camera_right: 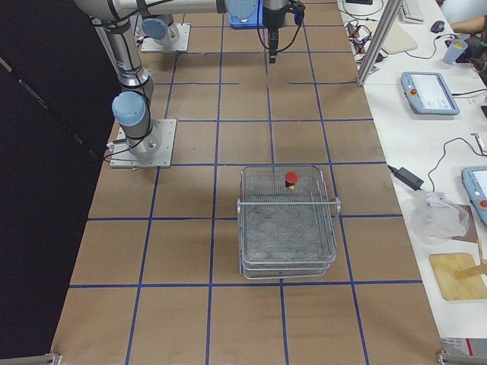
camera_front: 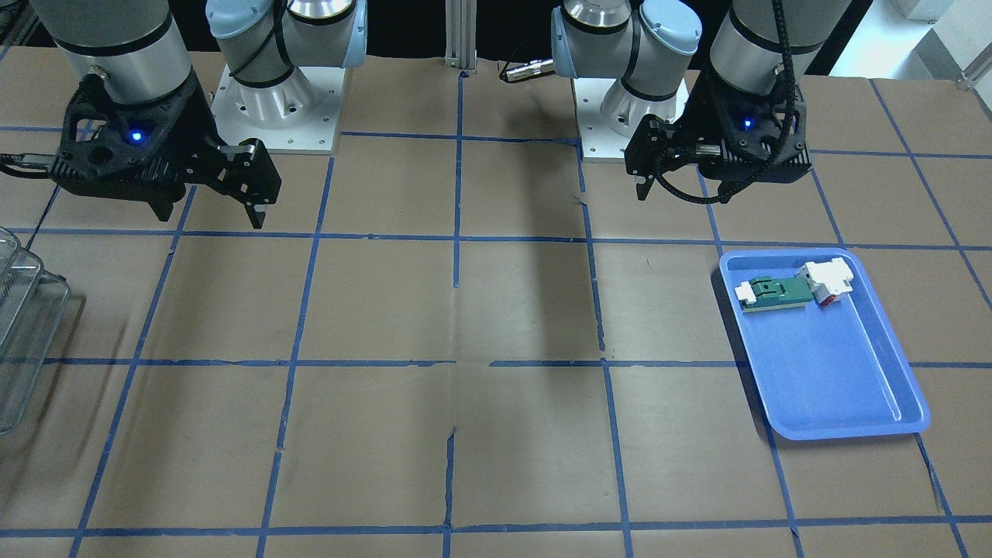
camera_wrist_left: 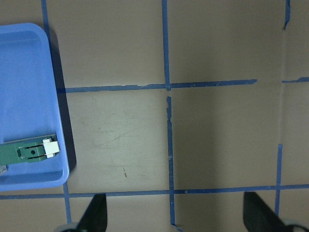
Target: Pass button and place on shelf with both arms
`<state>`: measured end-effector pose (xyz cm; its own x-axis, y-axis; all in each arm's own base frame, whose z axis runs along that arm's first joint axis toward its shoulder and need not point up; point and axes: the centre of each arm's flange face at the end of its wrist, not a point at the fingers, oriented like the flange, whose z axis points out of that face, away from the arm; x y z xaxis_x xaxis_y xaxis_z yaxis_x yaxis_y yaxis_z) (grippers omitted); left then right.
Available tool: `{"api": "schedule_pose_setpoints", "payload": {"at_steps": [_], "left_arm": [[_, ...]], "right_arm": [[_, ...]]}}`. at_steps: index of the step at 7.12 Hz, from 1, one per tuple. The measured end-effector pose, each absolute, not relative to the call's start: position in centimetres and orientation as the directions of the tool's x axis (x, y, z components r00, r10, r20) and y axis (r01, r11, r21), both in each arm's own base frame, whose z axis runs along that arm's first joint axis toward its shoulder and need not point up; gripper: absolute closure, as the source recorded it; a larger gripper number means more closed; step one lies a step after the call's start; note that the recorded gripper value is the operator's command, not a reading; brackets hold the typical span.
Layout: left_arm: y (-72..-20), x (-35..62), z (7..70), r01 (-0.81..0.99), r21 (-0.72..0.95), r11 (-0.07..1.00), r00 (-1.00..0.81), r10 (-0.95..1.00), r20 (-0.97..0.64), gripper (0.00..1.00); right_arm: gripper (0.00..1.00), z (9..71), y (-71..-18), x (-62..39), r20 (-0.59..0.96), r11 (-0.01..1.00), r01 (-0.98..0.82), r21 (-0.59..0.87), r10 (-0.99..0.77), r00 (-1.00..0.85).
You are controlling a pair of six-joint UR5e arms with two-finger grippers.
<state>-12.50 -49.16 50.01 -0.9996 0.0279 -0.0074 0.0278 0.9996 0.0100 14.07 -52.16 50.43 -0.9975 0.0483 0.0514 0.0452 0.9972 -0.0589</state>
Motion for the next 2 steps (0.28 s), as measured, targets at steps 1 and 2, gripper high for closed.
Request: {"api": "schedule_pose_setpoints", "payload": {"at_steps": [1,2], "left_arm": [[-49.16,-12.51,49.99,0.028,0.009,1.0,-1.0,0.028,-0.006,0.0],[-49.17,-12.54,49.99,0.027,0.008,1.0,-1.0,0.027,-0.004,0.0]], "right_arm": [[0.0,50.39,-52.24,13.98,0.049,0.997,0.051,-0.057,0.053,-0.997],[0.0,50.27,-52.3,13.81,0.046,0.997,0.056,-0.05,0.059,-0.997]]}}
